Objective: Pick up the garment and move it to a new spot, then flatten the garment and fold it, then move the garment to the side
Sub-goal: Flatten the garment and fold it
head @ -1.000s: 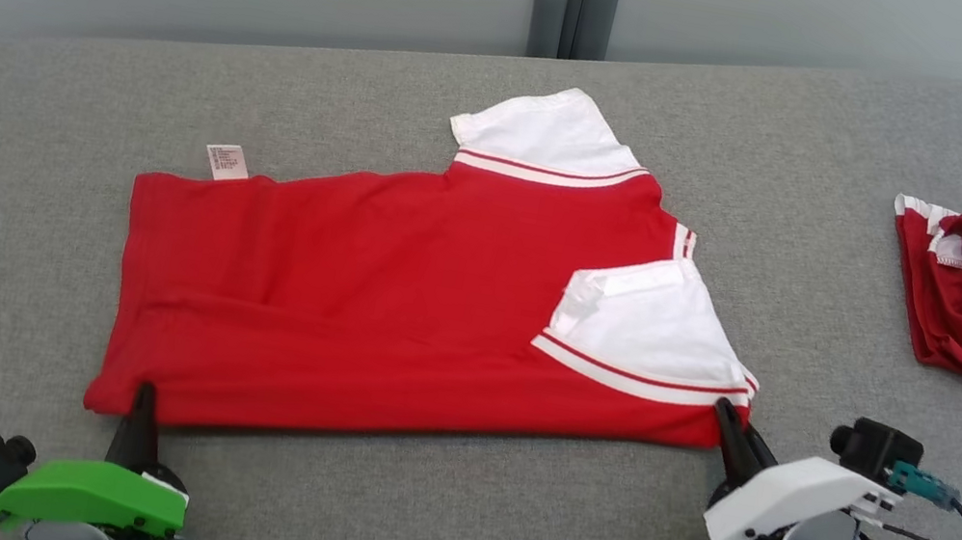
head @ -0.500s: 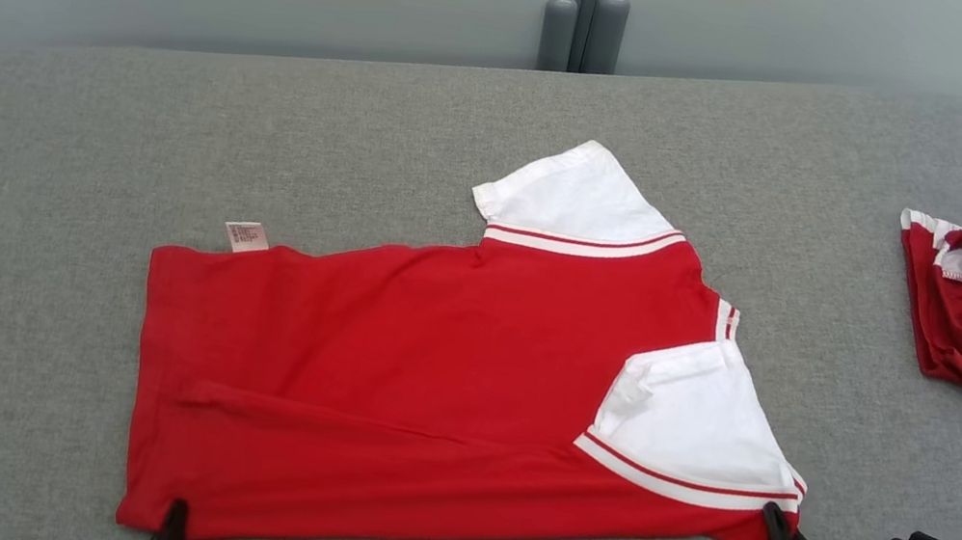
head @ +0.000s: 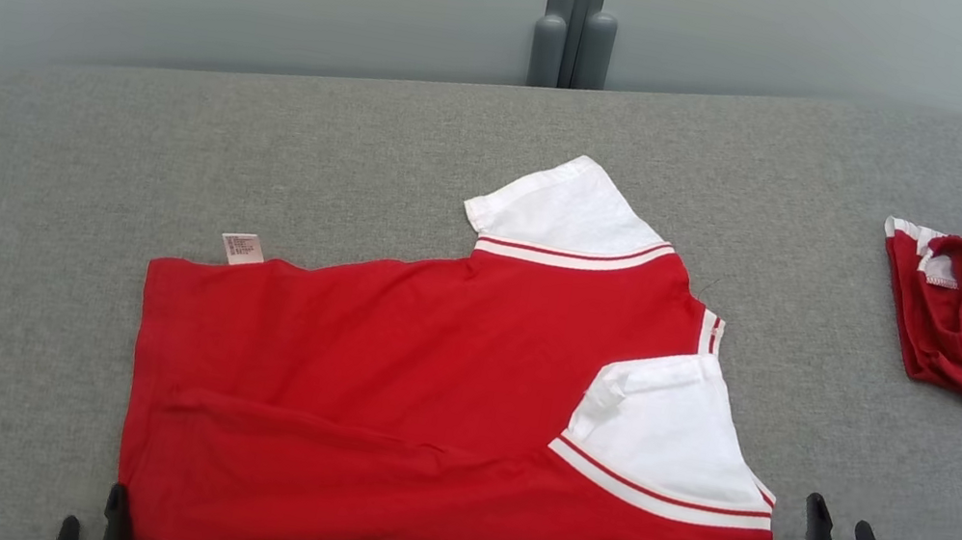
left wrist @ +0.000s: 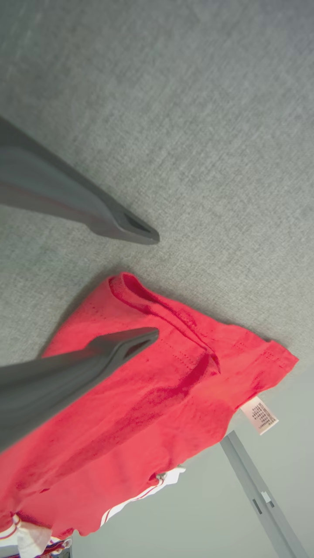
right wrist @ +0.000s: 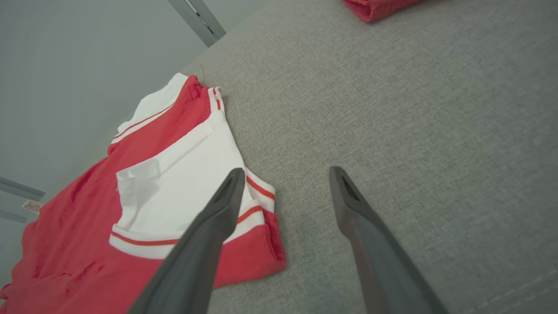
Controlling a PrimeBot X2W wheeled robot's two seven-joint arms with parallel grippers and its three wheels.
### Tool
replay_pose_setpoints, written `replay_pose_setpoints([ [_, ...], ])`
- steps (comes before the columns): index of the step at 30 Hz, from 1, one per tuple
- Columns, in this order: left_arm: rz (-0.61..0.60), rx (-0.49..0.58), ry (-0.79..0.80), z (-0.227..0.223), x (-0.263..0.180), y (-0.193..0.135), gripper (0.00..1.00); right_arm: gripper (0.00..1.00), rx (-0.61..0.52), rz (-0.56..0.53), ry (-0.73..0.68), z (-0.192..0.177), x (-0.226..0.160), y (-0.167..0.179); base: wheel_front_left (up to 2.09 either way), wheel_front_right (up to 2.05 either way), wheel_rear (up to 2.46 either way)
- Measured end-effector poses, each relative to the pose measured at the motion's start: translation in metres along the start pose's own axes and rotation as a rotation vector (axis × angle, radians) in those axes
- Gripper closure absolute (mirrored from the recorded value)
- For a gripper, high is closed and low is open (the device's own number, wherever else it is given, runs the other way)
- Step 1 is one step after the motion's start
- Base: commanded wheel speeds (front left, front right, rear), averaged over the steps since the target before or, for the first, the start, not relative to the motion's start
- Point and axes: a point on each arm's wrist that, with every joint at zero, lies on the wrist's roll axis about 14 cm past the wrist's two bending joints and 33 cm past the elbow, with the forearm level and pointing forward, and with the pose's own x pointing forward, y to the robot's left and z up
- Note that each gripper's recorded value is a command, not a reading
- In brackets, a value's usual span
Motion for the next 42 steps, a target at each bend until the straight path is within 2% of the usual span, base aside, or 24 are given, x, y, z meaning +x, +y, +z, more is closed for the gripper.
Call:
replay_pose_setpoints([
  [4, -0.069, 0.148, -0.062, 0.027, 0.006, -0.015, 0.0, 0.0, -0.05, 0.019, -0.065, 0.023, -0.003, 0.005, 0.0, 0.0, 0.0],
  [8, -0.192, 0.278, -0.094, 0.048, 0.017, -0.056, 0.0, 0.0, -0.098, 0.047, -0.095, 0.038, -0.006, 0.014, 0.0, 0.0, 0.0],
  [11, -0.256, 0.422, -0.086, 0.059, 0.026, -0.079, 0.0, 0.0, -0.122, 0.087, -0.106, 0.046, -0.006, 0.028, 0.0, 0.0, 0.0],
  [14, -0.274, 0.507, -0.046, 0.062, 0.037, -0.095, 0.0, 0.0, -0.135, 0.117, -0.11, 0.051, -0.006, 0.038, 0.0, 0.0, 0.0],
  [18, -0.238, 0.606, -0.012, 0.068, 0.055, -0.101, 0.0, 0.0, -0.152, 0.157, -0.117, 0.059, -0.002, 0.052, 0.0, 0.0, 0.0],
  [28, -0.132, 0.679, 0.1, 0.056, 0.103, -0.101, 0.0, 0.0, -0.175, 0.231, -0.104, 0.063, 0.016, 0.075, 0.0, 0.0, 0.0],
  [37, -0.02, 0.731, 0.18, 0.054, 0.142, -0.081, 0.0, 0.0, -0.182, 0.24, -0.071, 0.055, 0.036, 0.074, 0.0, 0.0, 0.0],
  [42, 0.0, 0.748, 0.221, 0.047, 0.152, -0.074, 0.0, 0.0, -0.176, 0.236, -0.057, 0.049, 0.042, 0.072, 0.0, 0.0, 0.0],
])
